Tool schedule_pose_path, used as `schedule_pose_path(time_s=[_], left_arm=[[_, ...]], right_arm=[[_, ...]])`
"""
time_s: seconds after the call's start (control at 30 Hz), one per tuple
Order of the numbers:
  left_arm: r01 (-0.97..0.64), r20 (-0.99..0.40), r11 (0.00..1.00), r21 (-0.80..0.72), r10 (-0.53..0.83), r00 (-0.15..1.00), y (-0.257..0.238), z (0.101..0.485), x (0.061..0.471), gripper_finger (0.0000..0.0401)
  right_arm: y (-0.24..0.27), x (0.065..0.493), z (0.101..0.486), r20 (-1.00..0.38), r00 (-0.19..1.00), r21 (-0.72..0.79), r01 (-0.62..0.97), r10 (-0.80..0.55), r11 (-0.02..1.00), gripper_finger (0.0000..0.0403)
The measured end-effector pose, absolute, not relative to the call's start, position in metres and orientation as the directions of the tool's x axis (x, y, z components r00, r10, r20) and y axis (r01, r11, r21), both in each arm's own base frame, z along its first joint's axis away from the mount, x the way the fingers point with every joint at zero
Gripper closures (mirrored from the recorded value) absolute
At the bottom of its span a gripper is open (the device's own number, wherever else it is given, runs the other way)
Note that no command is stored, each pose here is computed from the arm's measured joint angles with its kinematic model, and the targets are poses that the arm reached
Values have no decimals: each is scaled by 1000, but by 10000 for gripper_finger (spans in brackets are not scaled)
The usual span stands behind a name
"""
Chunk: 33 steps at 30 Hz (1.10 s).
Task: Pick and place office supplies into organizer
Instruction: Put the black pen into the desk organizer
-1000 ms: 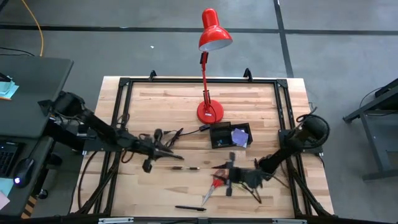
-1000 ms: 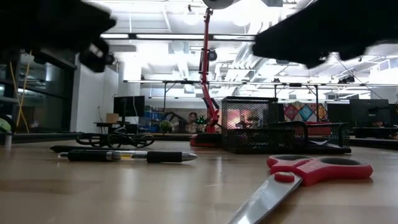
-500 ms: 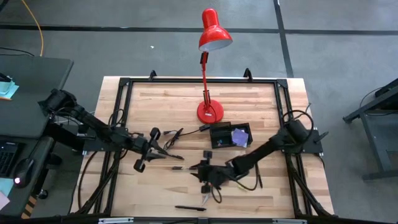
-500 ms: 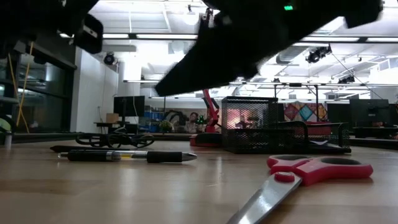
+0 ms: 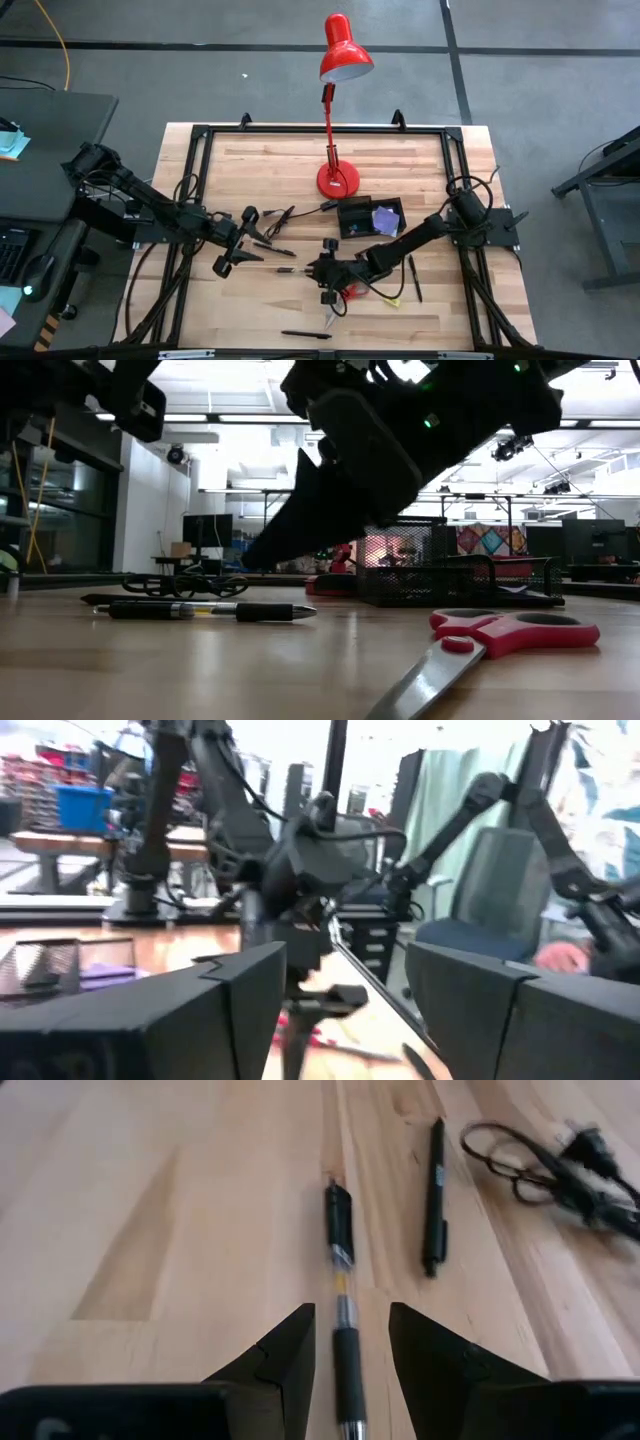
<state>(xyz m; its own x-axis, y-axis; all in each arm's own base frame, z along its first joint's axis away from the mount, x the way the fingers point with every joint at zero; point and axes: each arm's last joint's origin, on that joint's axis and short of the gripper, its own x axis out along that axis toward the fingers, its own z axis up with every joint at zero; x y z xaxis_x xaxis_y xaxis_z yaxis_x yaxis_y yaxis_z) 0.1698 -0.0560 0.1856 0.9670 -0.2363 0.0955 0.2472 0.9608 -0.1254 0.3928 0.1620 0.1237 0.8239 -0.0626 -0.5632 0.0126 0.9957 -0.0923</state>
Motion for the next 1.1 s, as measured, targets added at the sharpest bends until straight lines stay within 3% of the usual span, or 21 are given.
schedule_pose_path(time_s=[0.33, 0.77, 0.97, 1.1], left_arm=[[251, 99, 957, -147, -238, 966, -56, 186, 170, 221], [257, 99, 955, -145, -245, 965, -56, 186, 170, 227], [256, 99, 956, -143, -244, 965, -56, 186, 170, 228], [256, 99, 956, -143, -244, 965, -56, 186, 170, 229]], right_arm=[[150, 402, 128, -549, 830, 36, -90, 95, 995, 278], [142, 404, 125, -565, 824, 36, -32, 47, 999, 198], [143, 404, 124, -554, 832, -50, -3, -25, 999, 194], [143, 403, 123, -563, 826, -20, -26, 11, 999, 202]])
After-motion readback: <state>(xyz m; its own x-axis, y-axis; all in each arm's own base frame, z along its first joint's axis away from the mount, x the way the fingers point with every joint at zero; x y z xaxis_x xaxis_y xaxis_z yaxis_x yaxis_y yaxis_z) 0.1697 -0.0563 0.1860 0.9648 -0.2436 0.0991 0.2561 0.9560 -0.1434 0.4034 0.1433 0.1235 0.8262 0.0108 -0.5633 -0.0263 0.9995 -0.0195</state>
